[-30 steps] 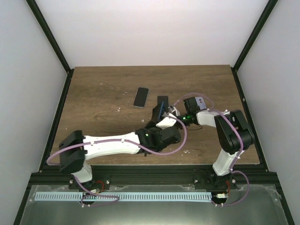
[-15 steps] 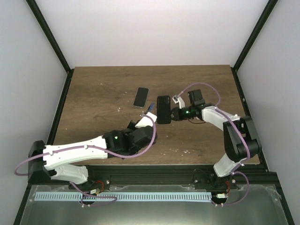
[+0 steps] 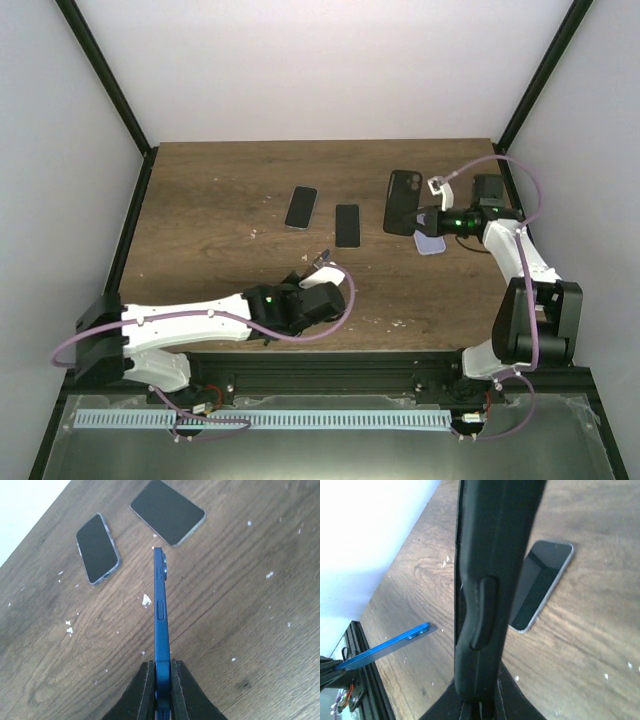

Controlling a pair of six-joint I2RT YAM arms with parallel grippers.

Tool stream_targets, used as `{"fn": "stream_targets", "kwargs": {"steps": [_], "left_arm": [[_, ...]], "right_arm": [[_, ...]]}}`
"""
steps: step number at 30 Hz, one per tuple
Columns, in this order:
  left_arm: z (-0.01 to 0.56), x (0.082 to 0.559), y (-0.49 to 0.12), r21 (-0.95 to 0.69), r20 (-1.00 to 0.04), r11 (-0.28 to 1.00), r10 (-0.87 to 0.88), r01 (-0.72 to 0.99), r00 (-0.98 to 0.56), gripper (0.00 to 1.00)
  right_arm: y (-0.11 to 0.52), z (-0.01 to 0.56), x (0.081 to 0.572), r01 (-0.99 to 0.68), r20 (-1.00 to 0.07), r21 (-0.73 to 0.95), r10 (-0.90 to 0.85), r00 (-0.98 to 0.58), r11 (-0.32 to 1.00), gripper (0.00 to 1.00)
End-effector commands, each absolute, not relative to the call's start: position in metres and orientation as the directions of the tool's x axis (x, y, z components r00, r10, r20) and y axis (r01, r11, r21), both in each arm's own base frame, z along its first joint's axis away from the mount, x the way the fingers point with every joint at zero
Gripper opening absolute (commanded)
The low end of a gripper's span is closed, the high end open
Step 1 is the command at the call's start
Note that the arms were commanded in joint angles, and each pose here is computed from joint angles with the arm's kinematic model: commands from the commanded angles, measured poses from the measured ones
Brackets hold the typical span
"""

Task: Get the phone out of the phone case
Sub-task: Move the phone to the center of the board.

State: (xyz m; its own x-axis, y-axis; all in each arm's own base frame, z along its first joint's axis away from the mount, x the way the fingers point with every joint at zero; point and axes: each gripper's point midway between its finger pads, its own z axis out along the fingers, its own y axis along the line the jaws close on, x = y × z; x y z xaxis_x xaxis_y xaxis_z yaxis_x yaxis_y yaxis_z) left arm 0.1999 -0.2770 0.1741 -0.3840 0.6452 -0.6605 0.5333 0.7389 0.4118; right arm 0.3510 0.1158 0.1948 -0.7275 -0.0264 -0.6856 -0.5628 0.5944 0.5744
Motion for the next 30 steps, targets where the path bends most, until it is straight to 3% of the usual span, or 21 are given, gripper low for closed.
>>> {"fn": "stream_targets", "kwargs": {"steps": [1,7,12,23,30], "left_arm": [[0.162,0.207,-0.287,0.495,-0.619,0.669,0.719,0.554,-0.316,0.00],[0.147,0.217,-0.296,0.577,-0.570,0.613,0.775,0.540,-0.272,0.00],[0.126,0.246,-0.294,0.553,-0.588,0.658,0.743,0.512,-0.319,0.00],[0.127,0.341,-0.298,0.401,-0.777,0.837,0.526,0.372,-0.346,0.00],[0.124,0.389,-0.321,0.378,-0.815,0.863,0.481,0.334,-0.322,0.00]], "right_arm": [[0.113,0.201,0.336,-0.602,-0.705,0.590,-0.020,-0.709,0.538,0.01],[0.117,0.195,0.333,-0.607,-0.699,0.616,-0.008,-0.715,0.502,0.02],[0.118,0.190,0.329,-0.601,-0.682,0.637,-0.010,-0.732,0.483,0.03],[0.120,0.191,0.327,-0.600,-0.676,0.653,-0.002,-0.737,0.462,0.05],[0.116,0.196,0.326,-0.608,-0.692,0.634,-0.001,-0.722,0.478,0.05]]}}
